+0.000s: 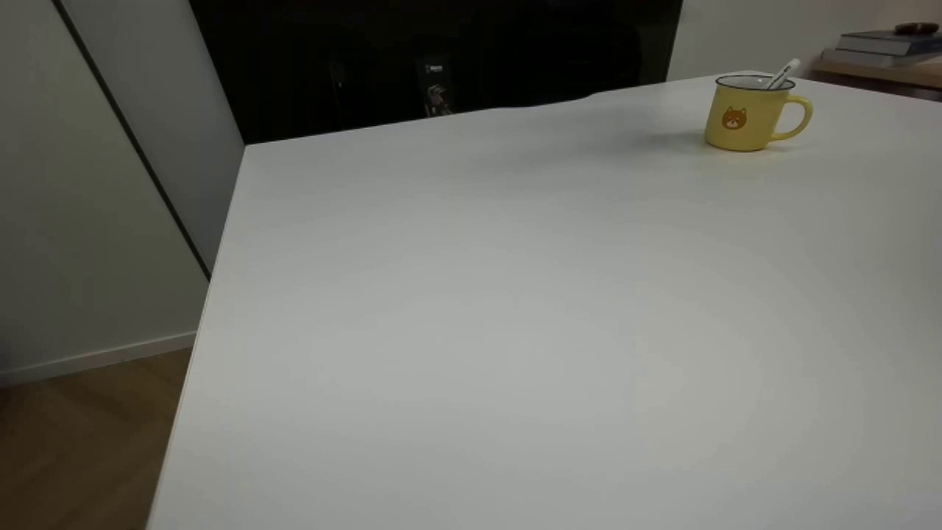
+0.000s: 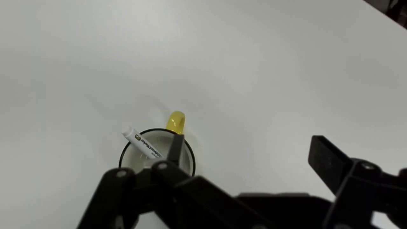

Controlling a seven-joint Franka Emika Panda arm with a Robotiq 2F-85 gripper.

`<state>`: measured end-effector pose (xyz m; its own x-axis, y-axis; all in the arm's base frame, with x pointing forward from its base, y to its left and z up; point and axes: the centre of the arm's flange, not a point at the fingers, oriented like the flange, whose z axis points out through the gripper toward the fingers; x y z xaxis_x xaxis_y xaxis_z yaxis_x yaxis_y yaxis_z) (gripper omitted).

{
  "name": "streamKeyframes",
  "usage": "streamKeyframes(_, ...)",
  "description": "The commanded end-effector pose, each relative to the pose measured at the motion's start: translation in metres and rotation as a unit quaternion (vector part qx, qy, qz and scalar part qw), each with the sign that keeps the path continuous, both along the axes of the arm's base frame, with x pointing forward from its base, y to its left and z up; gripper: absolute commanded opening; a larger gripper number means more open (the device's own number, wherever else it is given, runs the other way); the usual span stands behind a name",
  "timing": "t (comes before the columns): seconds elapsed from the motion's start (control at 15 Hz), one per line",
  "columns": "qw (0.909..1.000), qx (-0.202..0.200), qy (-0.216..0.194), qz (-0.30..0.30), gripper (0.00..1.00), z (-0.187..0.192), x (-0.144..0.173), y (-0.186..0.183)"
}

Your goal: Put the blue marker in the yellow mug

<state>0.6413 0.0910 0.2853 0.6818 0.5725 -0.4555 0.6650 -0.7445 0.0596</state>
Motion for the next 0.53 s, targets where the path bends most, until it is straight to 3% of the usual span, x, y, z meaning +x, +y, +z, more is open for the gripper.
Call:
streamKeyframes(0.0,0.9953,0.041,-0.033,-0.082,1.0,0.0122,0.0046,-0.0067)
streamKeyframes(0.2,0.9855,0.082,-0.06,-0.136,1.0,0.0142,0.0058,-0.0107)
streamKeyframes(0.47,0.9642,0.13,-0.112,-0.202,1.0,0.0169,0.0101,-0.0105)
